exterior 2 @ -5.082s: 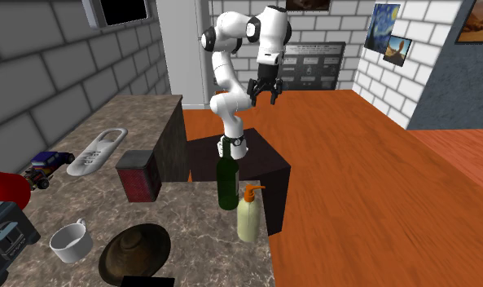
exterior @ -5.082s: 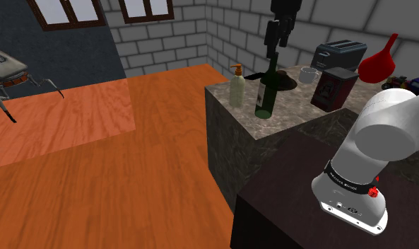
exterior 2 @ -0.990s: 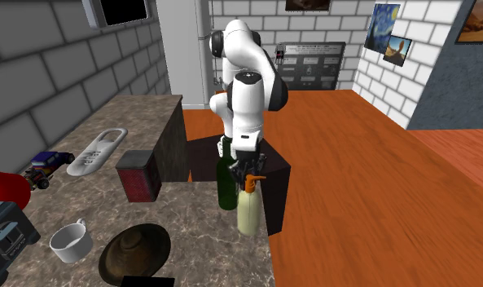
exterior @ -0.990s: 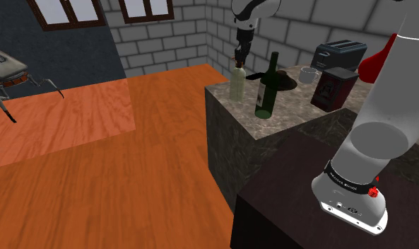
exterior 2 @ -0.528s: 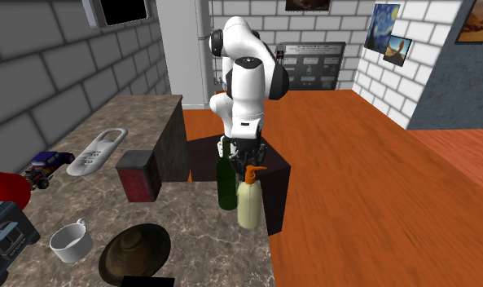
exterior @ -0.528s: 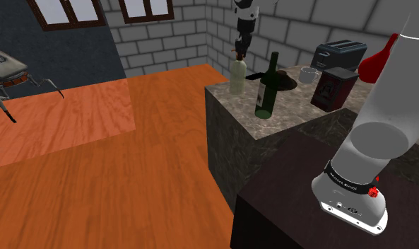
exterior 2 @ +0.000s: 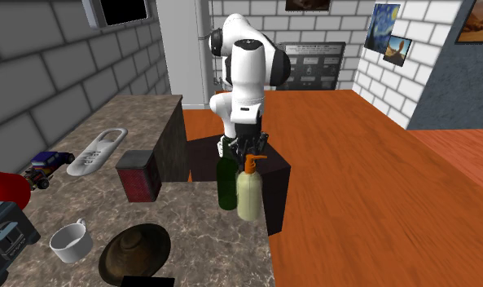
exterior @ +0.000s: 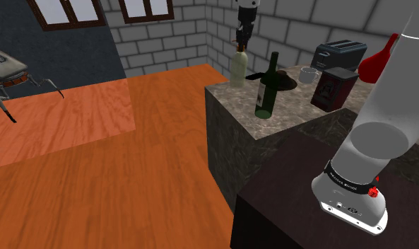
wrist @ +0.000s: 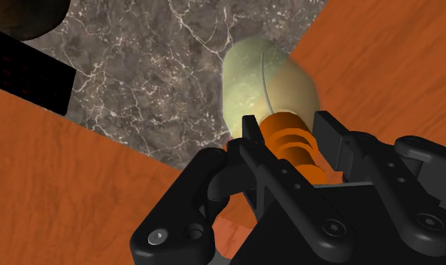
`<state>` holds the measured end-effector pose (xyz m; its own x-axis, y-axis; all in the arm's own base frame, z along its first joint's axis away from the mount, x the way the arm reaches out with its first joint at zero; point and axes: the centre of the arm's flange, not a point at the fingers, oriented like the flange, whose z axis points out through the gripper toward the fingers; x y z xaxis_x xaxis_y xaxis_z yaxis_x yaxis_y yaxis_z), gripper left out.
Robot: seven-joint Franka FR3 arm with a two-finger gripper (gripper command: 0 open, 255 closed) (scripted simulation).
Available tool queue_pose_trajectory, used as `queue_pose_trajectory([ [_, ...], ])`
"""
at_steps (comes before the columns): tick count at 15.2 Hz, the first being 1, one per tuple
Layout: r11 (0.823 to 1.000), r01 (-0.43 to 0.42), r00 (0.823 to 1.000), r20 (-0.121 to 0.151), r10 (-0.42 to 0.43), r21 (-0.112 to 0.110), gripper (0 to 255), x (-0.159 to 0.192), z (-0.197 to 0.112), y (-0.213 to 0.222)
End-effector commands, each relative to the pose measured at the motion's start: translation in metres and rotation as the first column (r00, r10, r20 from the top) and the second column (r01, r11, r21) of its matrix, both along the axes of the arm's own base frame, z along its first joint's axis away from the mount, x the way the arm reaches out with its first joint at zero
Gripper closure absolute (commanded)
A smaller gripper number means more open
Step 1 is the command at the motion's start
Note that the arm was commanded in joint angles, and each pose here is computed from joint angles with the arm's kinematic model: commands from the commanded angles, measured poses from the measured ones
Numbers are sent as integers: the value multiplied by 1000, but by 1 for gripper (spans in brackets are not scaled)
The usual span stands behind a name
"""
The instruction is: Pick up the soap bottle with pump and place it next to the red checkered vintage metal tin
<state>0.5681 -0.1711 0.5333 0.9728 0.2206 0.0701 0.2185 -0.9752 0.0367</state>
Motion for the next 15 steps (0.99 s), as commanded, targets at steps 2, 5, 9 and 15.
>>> queue_pose_trajectory([
  [2,1000,0,1000,0,0,0,255,0,17,0],
  [5,1000,0,1000,0,0,0,255,0,33,0],
  [9,1000,0,1000,0,0,0,255,0,54,0],
  [15,1000,0,1000,0,0,0,255,0,85,0],
])
